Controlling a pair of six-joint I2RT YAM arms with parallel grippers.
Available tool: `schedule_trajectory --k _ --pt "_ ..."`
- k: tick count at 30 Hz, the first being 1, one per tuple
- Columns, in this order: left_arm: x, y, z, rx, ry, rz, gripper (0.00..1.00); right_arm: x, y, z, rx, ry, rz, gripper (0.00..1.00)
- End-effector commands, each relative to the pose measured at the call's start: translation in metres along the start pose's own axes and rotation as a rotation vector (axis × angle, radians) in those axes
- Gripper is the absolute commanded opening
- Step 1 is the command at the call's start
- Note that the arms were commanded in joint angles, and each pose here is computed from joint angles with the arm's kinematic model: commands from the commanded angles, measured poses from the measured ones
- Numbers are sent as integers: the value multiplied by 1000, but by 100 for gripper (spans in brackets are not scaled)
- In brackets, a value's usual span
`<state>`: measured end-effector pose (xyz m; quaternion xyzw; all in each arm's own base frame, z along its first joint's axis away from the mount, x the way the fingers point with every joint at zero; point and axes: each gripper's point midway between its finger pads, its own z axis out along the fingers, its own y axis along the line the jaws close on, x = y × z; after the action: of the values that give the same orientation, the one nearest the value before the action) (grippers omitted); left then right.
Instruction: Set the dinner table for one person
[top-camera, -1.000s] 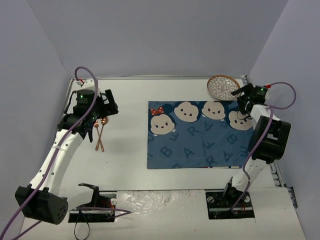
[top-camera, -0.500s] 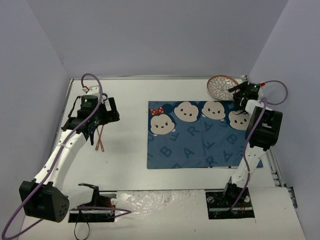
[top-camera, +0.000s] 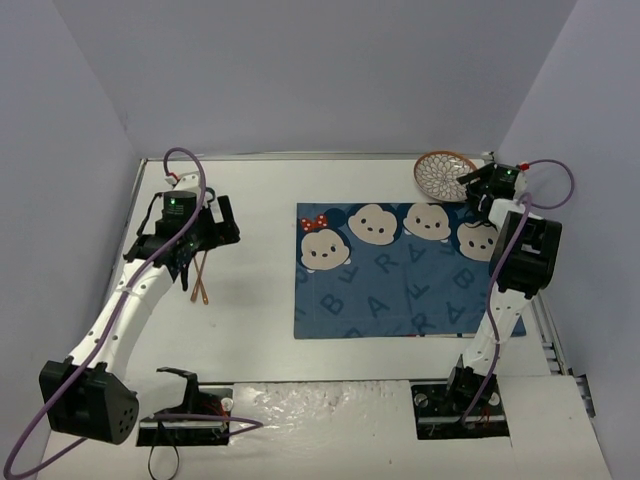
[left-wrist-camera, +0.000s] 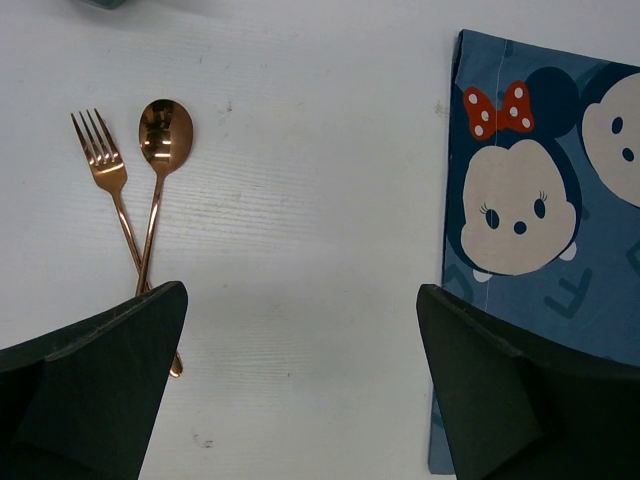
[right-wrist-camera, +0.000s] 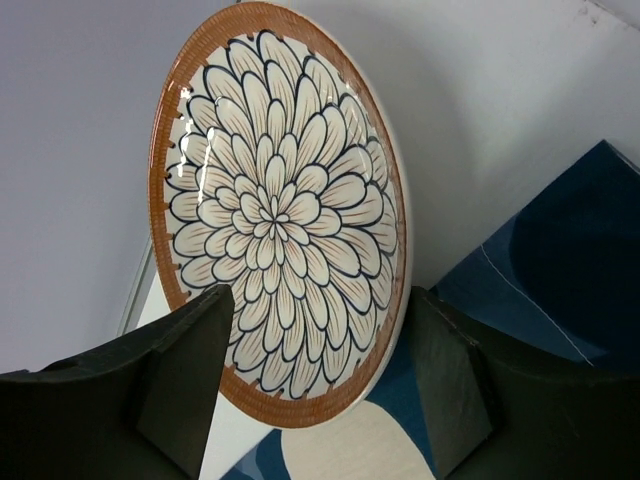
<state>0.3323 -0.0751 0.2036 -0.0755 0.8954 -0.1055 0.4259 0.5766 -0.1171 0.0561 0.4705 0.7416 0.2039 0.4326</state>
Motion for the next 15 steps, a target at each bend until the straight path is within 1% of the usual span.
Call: schedule_trajectory --k 1,7,10,13,15 --pt "-25 -8 -3 31 -74 6 97 -19 34 4 -99 -54 -2 64" --pt "-24 -7 -2 27 -70 6 97 -13 28 15 -96 -41 14 64" --pt "-24 -7 -2 27 -70 6 97 -11 26 22 -102 -35 29 58" --pt "-23 -6 -1 24 -67 6 97 -8 27 27 -114 -25 37 46" --pt "-23 -6 -1 25 -66 7 97 -8 29 29 -127 -21 46 34"
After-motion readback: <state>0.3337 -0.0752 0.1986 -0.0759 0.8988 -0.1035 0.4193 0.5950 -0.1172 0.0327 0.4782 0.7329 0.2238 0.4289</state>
